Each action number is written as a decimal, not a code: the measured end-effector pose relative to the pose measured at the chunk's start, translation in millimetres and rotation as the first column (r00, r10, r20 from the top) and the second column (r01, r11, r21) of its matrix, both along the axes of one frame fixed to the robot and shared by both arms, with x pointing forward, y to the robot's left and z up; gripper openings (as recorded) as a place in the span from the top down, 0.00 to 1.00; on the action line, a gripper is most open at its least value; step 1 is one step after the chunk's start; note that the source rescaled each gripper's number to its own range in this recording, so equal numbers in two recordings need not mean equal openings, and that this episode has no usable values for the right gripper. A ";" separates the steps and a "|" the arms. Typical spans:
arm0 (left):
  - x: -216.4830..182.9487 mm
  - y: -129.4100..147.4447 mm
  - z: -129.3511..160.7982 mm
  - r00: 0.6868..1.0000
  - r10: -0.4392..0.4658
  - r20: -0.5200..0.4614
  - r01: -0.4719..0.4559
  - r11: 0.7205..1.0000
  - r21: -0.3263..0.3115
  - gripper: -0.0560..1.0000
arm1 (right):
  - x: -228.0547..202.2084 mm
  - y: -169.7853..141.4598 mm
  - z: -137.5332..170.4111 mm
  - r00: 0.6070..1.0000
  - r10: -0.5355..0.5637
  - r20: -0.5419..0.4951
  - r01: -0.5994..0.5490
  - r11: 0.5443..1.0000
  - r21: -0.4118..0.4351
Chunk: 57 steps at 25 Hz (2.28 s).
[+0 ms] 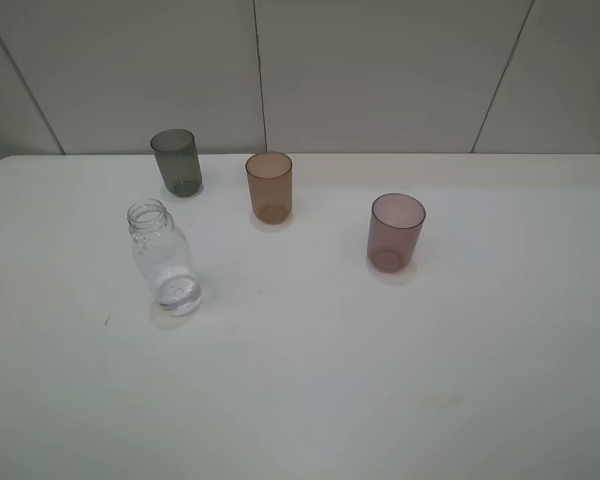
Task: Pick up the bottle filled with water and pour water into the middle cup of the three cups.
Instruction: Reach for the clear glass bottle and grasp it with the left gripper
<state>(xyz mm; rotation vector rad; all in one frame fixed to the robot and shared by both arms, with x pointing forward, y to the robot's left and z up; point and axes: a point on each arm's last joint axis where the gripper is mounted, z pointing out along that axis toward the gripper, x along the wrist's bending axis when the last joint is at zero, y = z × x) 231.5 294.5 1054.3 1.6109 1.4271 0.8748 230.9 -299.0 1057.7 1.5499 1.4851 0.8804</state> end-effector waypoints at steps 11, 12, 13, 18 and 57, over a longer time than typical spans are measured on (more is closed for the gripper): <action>0.0 0.0 0.0 1.000 0.000 0.000 0.000 1.000 0.000 0.00 | 0.0 0.0 0.0 1.000 0.000 0.000 0.000 1.000 0.000; 0.0 0.0 0.0 1.000 0.000 0.000 0.000 1.000 0.000 0.00 | 0.0 0.0 0.0 1.000 0.000 0.000 0.000 1.000 0.000; 0.0 0.0 0.0 1.000 0.000 0.000 0.000 1.000 0.000 0.00 | 0.0 0.0 0.0 1.000 0.000 0.000 0.000 1.000 0.000; 0.0 0.0 0.0 1.000 0.000 0.000 0.000 1.000 -0.001 0.00 | 0.0 0.0 0.0 1.000 0.000 0.000 0.000 1.000 0.000; 163.5 -70.6 -87.1 0.958 -0.270 -0.099 0.267 0.963 -0.042 0.00 | 0.0 0.0 0.0 1.000 0.000 0.000 0.000 1.000 0.000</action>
